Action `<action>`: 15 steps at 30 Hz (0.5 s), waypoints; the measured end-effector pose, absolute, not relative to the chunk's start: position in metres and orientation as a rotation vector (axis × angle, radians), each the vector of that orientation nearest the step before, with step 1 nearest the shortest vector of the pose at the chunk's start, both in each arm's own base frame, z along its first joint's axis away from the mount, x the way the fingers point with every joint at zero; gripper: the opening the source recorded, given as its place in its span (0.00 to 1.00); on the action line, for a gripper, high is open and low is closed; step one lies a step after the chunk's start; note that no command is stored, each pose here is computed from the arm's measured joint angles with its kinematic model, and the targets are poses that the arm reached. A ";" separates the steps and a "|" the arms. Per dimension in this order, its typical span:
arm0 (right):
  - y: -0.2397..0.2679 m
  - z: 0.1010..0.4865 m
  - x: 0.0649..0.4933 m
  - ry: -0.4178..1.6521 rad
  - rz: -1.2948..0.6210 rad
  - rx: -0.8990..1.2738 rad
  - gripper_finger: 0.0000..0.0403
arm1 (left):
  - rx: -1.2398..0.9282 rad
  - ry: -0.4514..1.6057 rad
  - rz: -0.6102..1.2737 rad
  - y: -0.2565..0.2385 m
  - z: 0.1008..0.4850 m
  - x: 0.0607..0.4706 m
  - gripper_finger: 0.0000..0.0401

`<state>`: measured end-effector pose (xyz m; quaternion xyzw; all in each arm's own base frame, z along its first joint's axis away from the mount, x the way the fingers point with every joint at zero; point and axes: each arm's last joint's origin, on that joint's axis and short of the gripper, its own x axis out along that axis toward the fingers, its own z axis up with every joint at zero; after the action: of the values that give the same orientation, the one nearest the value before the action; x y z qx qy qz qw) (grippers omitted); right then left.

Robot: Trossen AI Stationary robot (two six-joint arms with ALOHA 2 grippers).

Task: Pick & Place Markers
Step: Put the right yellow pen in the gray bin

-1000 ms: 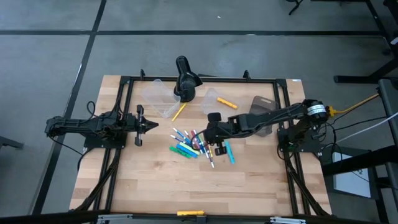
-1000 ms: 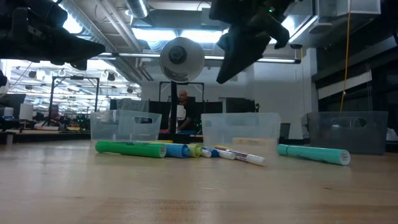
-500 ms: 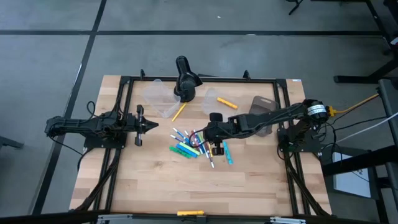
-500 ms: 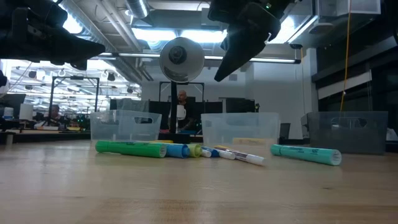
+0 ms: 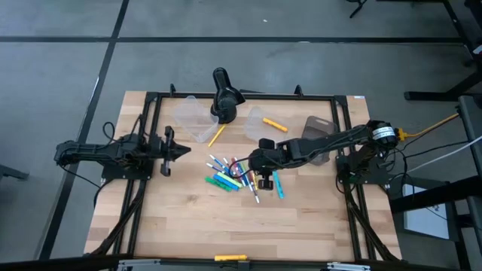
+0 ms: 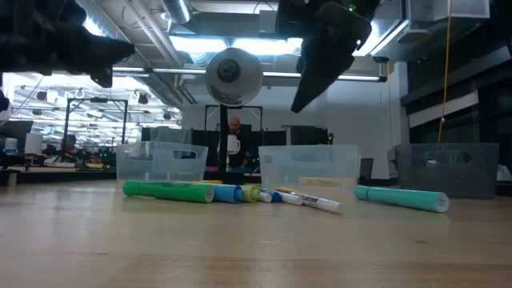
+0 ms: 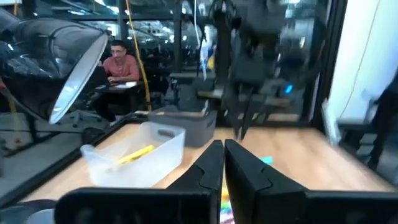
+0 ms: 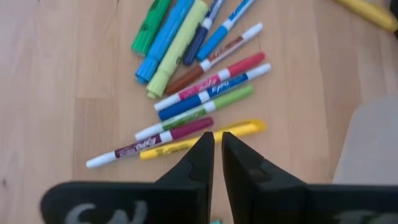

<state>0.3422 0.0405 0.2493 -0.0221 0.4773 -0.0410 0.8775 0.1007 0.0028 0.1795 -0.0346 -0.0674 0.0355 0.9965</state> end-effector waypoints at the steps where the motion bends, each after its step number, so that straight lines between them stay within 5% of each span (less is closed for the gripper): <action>1: 0.040 0.249 0.341 1.003 -0.090 -0.039 0.08 | -0.098 -0.152 0.060 0.003 0.181 0.100 0.03; 15: 0.057 0.240 0.320 1.208 -0.061 -0.096 0.08 | -0.303 -0.166 0.017 0.002 0.182 0.101 0.03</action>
<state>0.3204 0.0565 0.2403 -0.0453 0.5676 -0.0288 0.8215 0.1010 0.0017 0.1824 -0.1508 -0.0827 0.0084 0.9851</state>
